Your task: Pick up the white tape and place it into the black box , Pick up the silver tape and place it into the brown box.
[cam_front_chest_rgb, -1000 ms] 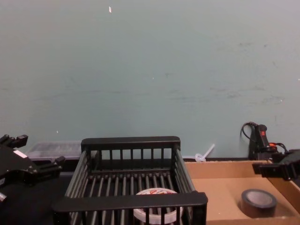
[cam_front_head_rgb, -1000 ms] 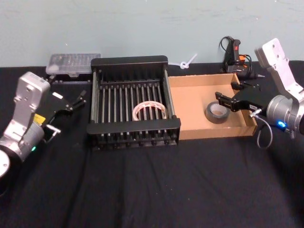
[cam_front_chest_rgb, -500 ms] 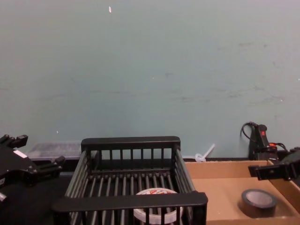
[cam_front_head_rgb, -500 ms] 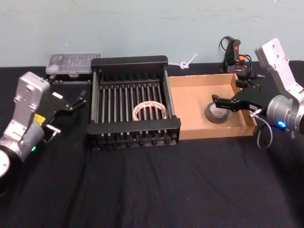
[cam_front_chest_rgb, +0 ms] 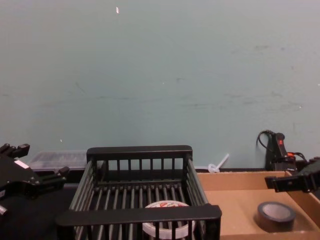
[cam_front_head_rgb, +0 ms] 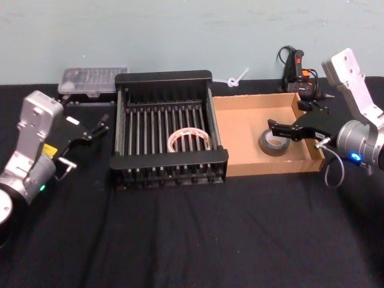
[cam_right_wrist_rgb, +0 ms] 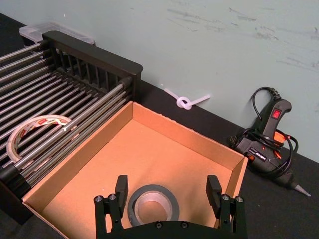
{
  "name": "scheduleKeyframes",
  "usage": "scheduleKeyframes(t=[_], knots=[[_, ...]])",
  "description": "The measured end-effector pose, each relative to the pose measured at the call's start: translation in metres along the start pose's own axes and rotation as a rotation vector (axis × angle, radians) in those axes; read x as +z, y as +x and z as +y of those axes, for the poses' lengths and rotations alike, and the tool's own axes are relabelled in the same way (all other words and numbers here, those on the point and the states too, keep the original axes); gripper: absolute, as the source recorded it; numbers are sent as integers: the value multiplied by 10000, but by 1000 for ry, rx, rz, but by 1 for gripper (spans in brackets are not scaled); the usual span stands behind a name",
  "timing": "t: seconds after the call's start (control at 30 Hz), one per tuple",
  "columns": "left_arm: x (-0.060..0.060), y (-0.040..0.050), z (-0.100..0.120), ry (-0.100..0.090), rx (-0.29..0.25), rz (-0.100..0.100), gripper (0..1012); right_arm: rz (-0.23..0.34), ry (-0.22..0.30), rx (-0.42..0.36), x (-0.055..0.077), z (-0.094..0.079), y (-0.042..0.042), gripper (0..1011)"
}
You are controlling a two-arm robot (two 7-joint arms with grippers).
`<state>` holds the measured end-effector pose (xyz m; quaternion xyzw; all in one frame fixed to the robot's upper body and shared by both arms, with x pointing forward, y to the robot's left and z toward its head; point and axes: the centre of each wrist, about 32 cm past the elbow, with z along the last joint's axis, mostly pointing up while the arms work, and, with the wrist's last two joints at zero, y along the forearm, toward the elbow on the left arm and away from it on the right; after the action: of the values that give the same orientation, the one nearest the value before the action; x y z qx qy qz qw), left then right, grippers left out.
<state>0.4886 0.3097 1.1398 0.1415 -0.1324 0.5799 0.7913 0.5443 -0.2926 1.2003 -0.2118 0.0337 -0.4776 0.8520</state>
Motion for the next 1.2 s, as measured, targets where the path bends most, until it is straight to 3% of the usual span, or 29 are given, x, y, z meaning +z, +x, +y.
scheduleKeyframes(t=[0.17, 0.33, 0.43, 0.63, 0.73, 0.87, 1.2], knots=[[0, 0, 0, 0, 0, 0, 1001, 2, 23, -16, -7, -16, -10, 1002], [0, 0, 0, 0, 0, 0, 1001, -34, 102, -79, -29, -60, -72, 1002], [0, 0, 0, 0, 0, 0, 1001, -104, 171, -145, -86, -82, -151, 1002], [0, 0, 0, 0, 0, 0, 1001, -260, 246, -260, -218, -94, -269, 1002], [0, 0, 0, 0, 0, 0, 1001, -312, 258, -298, -288, -87, -306, 1002], [0, 0, 0, 0, 0, 0, 1001, -333, 249, -318, -373, -71, -338, 1002], [0, 0, 0, 0, 0, 0, 1001, -325, 214, -325, -499, -50, -369, 1002]])
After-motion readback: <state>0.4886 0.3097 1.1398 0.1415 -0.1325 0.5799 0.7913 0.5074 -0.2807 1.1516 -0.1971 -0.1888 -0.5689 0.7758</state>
